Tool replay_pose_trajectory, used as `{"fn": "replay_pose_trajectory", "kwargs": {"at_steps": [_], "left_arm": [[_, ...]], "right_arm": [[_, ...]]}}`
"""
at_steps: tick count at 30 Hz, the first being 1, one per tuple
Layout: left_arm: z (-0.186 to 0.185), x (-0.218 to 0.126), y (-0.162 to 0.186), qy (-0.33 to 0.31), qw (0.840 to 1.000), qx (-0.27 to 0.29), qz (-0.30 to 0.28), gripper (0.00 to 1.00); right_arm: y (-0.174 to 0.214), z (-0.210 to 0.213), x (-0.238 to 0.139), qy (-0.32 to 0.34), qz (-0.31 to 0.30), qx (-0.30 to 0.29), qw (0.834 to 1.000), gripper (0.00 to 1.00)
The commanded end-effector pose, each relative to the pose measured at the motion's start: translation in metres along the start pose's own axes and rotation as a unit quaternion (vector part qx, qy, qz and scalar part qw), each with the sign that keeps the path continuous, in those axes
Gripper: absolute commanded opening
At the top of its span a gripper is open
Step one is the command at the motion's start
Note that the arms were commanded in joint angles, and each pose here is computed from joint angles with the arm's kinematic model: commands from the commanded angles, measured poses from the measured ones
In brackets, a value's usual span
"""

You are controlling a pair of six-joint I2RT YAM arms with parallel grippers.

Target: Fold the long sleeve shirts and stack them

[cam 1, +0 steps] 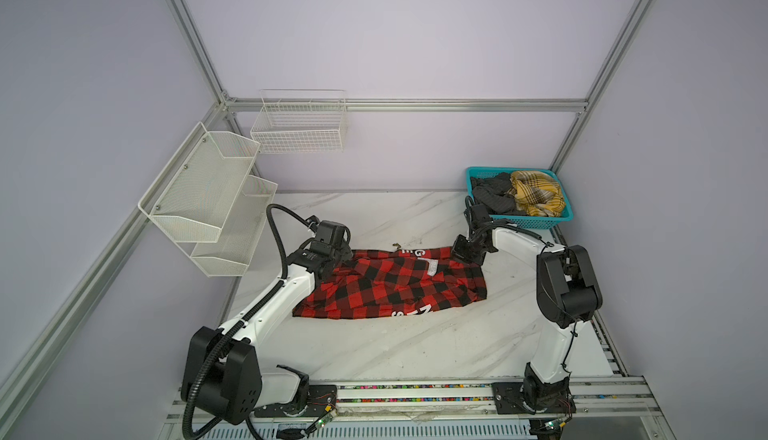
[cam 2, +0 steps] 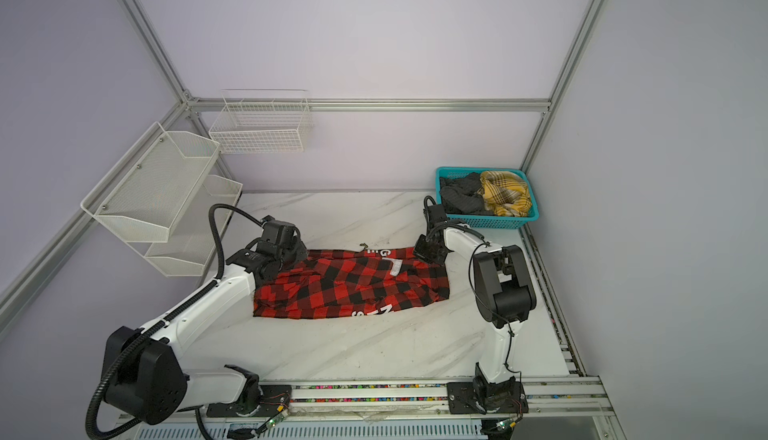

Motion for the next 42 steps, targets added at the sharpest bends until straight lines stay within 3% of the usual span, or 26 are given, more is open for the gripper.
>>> {"fn": "replay_pose_trajectory", "kwargs": {"at_steps": [1, 10, 14, 18, 27, 37, 42], "left_arm": [[0.012, 0.005, -0.005, -0.018, 0.999, 0.017, -0.04, 0.0], [0.037, 0.017, -0.004, -0.014, 0.999, 0.007, -0.05, 0.0], [0.047, 0.018, -0.012, -0.007, 0.998, -0.006, -0.061, 0.0], [0.055, 0.02, -0.019, -0.01, 0.998, -0.016, -0.062, 0.0], [0.057, 0.02, -0.02, -0.003, 0.998, -0.017, -0.062, 0.0], [0.075, 0.018, -0.028, -0.03, 0.996, -0.016, -0.081, 0.0], [0.081, 0.033, -0.02, -0.04, 0.997, -0.002, -0.068, 0.0]], "right_arm": [[0.006, -0.005, 0.009, 0.028, 0.031, -0.012, 0.999, 0.0], [0.012, 0.003, 0.016, 0.039, 0.043, -0.03, 0.998, 0.03], [0.013, 0.011, 0.016, 0.042, 0.04, -0.036, 0.998, 0.4], [0.011, 0.011, 0.015, 0.047, 0.034, -0.038, 0.998, 0.53], [0.002, 0.014, 0.019, 0.051, 0.025, -0.038, 0.998, 0.61], [-0.006, 0.016, 0.019, 0.059, 0.015, -0.031, 0.998, 0.62], [-0.005, 0.013, 0.024, 0.065, 0.024, -0.036, 0.997, 0.62]]}}
Point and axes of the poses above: each gripper's point midway between its finger pads, its own x axis out along the fingers, its own z axis along the line the jaws close on, y = z × x, the point moved 5 cm from there along -x, back along the fingers, and after that the axes turned 5 degrees about -x, right-handed, at the moved point
